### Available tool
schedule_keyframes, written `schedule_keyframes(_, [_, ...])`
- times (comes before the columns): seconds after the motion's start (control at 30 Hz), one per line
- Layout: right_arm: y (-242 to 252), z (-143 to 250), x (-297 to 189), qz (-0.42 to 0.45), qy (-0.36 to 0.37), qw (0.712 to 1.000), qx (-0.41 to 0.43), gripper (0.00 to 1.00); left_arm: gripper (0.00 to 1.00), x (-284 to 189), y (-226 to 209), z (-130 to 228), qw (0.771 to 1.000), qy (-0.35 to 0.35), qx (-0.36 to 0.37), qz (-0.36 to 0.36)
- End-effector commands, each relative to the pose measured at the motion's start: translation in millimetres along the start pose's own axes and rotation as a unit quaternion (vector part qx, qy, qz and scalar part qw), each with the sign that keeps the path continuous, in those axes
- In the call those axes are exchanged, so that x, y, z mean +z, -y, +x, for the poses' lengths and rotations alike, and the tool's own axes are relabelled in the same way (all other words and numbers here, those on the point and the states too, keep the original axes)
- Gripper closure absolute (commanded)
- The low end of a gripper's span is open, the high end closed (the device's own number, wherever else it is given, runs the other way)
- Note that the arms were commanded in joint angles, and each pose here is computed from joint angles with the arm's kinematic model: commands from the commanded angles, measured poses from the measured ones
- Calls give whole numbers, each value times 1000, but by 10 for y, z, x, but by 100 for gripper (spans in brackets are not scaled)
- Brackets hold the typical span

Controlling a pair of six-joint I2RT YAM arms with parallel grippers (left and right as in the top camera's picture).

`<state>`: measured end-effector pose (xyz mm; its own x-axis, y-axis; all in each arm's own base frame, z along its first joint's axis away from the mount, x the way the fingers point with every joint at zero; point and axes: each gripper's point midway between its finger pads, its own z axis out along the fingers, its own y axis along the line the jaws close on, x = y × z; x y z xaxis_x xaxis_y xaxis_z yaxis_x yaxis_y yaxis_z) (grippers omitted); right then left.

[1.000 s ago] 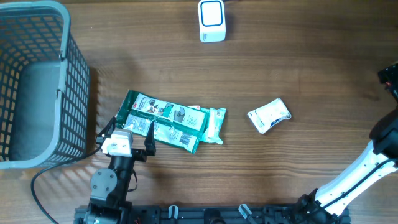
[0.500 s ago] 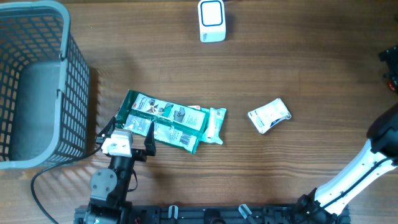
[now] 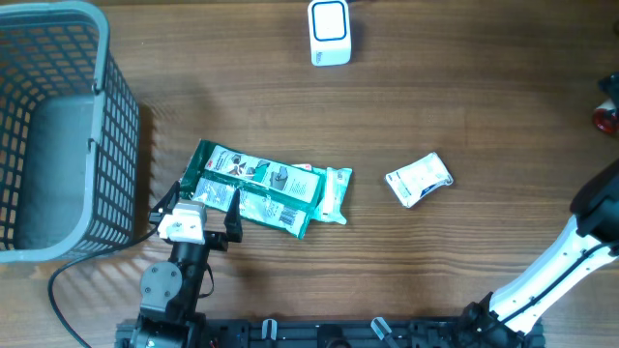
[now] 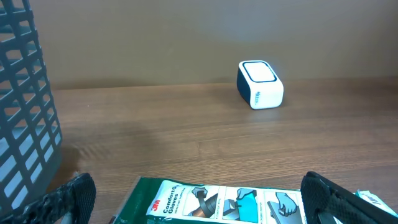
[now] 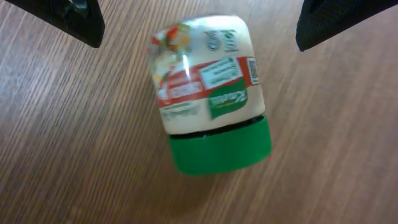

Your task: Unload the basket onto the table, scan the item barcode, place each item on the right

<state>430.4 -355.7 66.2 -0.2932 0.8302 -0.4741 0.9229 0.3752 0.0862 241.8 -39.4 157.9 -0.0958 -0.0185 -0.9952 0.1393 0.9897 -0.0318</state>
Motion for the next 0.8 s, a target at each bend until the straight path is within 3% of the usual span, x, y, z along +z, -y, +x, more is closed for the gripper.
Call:
schedule_keyframes(0.0, [184,272,457,42,-37,998,-18,2,0,0,-1,2,1000,2,-6,-2])
schedule_keyframes(0.43, [653,141,580,96,-28,995,29,29,0,0,-2,2,1000,2,-6,-2])
schedule_keyframes(0.63, [735,109,375,103,-36,994,32,30,0,1,-1,4,1000,2,-6,-2])
schedule_keyframes(0.77, [897,127,314,118,-51,991,38,26,0,1,-2,4,1000,2,-6,-2])
